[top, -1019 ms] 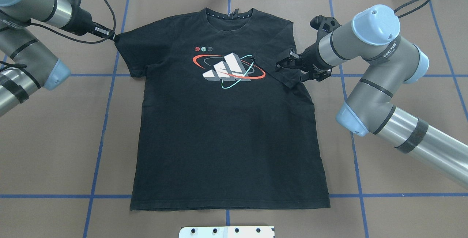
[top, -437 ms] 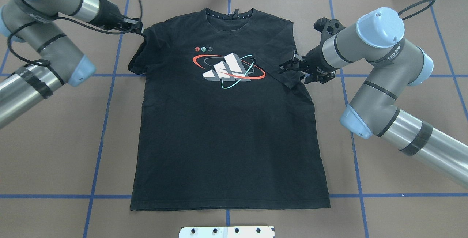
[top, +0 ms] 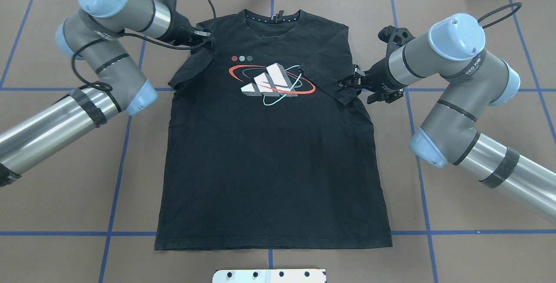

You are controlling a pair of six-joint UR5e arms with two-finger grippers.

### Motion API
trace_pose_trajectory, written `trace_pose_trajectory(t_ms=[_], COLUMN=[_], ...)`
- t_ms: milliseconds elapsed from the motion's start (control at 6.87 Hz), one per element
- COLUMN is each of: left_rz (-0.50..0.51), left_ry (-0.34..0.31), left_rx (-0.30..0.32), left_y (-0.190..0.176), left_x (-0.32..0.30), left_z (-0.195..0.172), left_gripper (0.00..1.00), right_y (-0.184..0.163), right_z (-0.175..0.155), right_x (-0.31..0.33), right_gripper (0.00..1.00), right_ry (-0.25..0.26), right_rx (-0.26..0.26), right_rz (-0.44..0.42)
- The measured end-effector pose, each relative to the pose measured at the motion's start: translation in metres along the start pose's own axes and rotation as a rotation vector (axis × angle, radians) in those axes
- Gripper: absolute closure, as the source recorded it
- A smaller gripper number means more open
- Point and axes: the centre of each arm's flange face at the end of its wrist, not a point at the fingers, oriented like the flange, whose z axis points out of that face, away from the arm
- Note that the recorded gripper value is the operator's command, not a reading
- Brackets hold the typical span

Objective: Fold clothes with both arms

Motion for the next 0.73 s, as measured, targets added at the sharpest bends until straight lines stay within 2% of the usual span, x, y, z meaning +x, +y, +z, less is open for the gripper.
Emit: trace_pose_trajectory(t_ms=[146,291,437,582,728], left_rz=[-0.016,-0.024,-0.028,-0.030,-0.031], left_ry=[-0.018,-0.036,-0.049,-0.056,-0.058], left_rx=[0.018,0.036,0.050,0.054,0.056], left_y=[0.002,0.005,0.007,0.008,0.008], left_x=[0.005,0.004,0.002,0.000,-0.001], left_z=[0.012,0.020,0.026,0.028,0.029], left_gripper=[1.00,0.86,0.36,0.20,0.12], right_y=[0.000,0.000,0.000,0.000,0.000], right_z=[0.000,0.000,0.000,0.000,0.001], right_x=[0.003,0.003,0.004,0.004,0.003], right_gripper=[0.00,0.00,0.00,0.00,0.00], right_ry=[0.002,0.002,0.002,0.002,0.002], right_rx=[-0.002,-0.003,-0.003,-0.002,-0.001], right_rz=[0.000,-0.001,-0.001,-0.001,-0.001])
